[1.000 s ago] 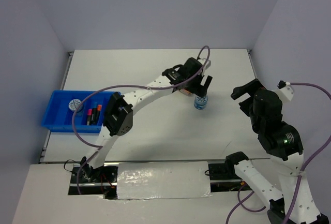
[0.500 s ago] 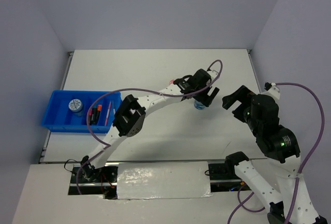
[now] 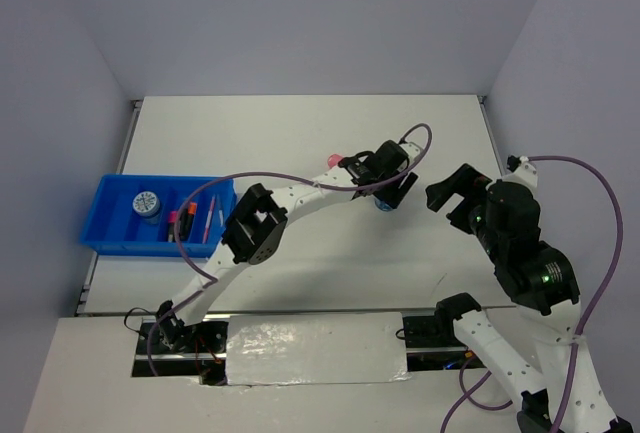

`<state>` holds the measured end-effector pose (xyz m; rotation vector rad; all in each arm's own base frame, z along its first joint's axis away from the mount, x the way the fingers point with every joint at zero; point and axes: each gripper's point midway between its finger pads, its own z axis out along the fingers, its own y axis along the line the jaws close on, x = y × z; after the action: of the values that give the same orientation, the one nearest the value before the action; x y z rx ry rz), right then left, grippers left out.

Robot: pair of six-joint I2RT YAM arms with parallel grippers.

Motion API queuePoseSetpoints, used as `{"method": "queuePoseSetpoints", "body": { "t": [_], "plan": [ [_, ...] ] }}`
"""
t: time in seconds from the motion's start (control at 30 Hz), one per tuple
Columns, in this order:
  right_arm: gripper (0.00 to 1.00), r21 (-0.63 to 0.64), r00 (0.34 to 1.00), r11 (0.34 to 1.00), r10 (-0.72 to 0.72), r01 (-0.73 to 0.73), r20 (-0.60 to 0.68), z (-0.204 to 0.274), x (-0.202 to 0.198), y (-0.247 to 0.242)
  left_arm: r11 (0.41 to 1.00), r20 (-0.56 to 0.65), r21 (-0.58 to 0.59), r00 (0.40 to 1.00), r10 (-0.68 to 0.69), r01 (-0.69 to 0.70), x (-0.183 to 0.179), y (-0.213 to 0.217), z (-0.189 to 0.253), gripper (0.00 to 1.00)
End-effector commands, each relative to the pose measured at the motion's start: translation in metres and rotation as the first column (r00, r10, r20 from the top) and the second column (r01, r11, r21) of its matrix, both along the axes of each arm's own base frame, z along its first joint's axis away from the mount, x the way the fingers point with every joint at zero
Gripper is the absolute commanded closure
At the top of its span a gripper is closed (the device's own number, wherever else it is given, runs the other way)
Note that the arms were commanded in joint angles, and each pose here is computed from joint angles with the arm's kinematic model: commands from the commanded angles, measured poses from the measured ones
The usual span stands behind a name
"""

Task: Sort the stationery into containers
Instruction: Pick up the stationery from the center of the board, then place the stationery in the storage box.

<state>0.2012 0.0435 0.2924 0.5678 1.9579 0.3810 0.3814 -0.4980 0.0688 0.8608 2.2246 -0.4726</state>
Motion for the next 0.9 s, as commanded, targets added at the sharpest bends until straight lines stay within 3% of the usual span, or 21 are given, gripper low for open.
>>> {"method": "queuePoseSetpoints", "body": {
  "t": [0.0,0.13,0.2,0.23,0.3,0.33,0.37,0.43,0.53,0.63,0.7,0.73,0.87],
  "plan": [
    [0.0,-0.002,0.997,1.0,0.01,-0.01,0.075,0.021,0.008,0.001,0.997,0.115,-0.06,0.992,0.057,-0.051,0.009,0.009,0.073,1.0],
    [0.0,-0.005,0.995,0.999,0.036,-0.036,0.097,0.024,0.012,0.006,0.969,0.212,-0.1,0.947,0.241,-0.224,0.02,0.077,0.157,1.0],
    [0.0,-0.004,0.993,0.999,0.05,-0.05,0.108,0.025,0.018,0.01,0.916,0.264,-0.134,0.878,0.4,-0.377,0.024,0.139,0.208,1.0],
    [0.0,-0.003,0.993,0.998,0.068,-0.068,0.097,0.02,0.02,0.013,0.865,0.234,-0.159,0.832,0.502,-0.477,0.025,0.164,0.217,1.0],
    [0.0,0.002,0.993,0.997,0.081,-0.081,0.082,0.014,0.026,0.018,0.723,0.185,-0.087,0.702,0.687,-0.685,0.024,0.256,0.222,1.0],
    [0.0,0.012,0.992,0.995,0.097,-0.099,0.082,0.012,0.029,0.023,0.558,0.126,-0.093,0.546,0.828,-0.825,0.031,0.31,0.218,1.0],
    [0.0,0.017,0.991,0.994,0.105,-0.107,0.081,0.011,0.032,0.026,0.484,0.106,0.014,0.483,0.869,-0.875,0.005,0.35,0.205,1.0],
    [0.0,0.024,0.988,0.991,0.126,-0.129,0.086,0.012,0.039,0.032,0.266,0.073,0.027,0.268,0.961,-0.964,-0.009,0.415,0.197,1.0],
    [0.0,0.02,0.981,0.984,0.176,-0.178,0.081,0.014,0.049,0.043,0.084,0.048,0.029,0.086,0.995,-0.996,-0.057,0.483,0.183,1.0],
    [0.0,0.022,0.975,0.976,0.215,-0.217,0.063,0.014,0.06,0.053,-0.055,0.019,0.028,-0.055,0.998,-0.998,-0.086,0.529,0.174,1.0],
    [0.0,0.028,0.969,0.971,0.237,-0.239,0.076,0.018,0.064,0.059,-0.1,0.016,0.029,-0.1,0.995,-0.995,-0.096,0.547,0.171,1.0],
    [0.0,0.032,0.967,0.969,0.243,-0.246,0.079,0.019,0.065,0.061,-0.151,0.019,0.038,-0.151,0.988,-0.988,-0.108,0.562,0.165,1.0],
    [0.0,0.049,0.953,0.954,0.29,-0.294,0.086,0.019,0.067,0.072,-0.211,0.025,0.082,-0.21,0.977,-0.974,-0.125,0.592,0.137,1.0]
  ]
}}
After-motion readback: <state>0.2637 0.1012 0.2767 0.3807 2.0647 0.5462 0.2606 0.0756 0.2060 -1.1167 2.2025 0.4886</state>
